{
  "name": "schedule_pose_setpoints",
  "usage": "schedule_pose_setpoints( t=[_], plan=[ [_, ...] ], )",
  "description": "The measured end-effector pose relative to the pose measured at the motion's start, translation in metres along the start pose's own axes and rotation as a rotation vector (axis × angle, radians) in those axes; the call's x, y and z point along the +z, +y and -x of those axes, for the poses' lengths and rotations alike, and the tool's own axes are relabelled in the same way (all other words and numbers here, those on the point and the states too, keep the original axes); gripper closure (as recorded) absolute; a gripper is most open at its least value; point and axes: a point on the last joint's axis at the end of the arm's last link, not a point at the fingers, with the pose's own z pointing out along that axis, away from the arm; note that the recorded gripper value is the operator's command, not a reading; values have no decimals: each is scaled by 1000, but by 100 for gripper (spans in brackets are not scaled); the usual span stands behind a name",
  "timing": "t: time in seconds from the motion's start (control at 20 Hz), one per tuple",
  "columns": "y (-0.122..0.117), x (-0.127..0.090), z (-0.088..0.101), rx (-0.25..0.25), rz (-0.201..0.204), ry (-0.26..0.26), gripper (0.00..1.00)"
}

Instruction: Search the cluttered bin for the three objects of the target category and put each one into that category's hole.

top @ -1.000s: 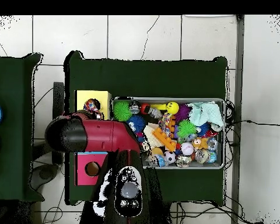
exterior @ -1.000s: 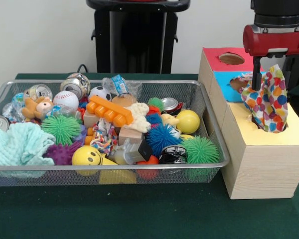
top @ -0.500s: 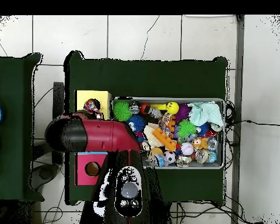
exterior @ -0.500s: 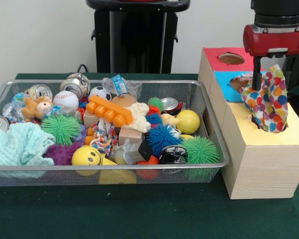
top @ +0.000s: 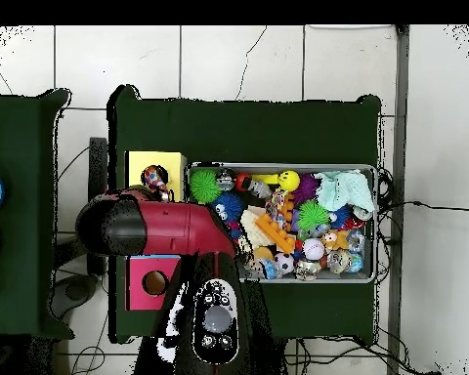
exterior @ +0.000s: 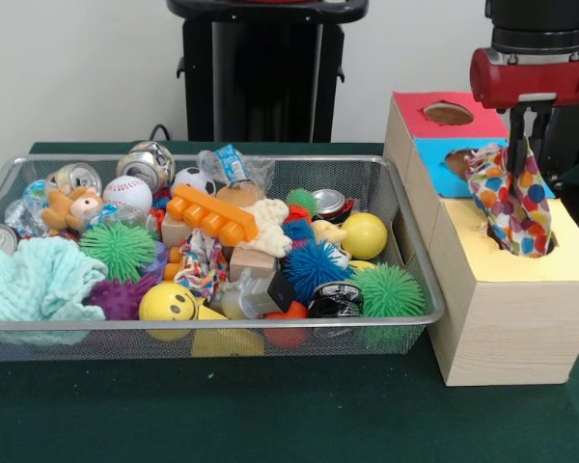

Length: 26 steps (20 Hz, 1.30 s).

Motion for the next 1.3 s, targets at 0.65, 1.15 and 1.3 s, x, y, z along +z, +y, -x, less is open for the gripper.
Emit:
schedule_pose_setpoints(
  t=[0.65, 1.15, 1.3],
  plan=[
    [3, 18, -8, -5, 0, 21, 100],
    [7, 51, -9, -3, 3, -46, 100],
    [8, 53, -7, -2, 9, -65, 100]
  ],
)
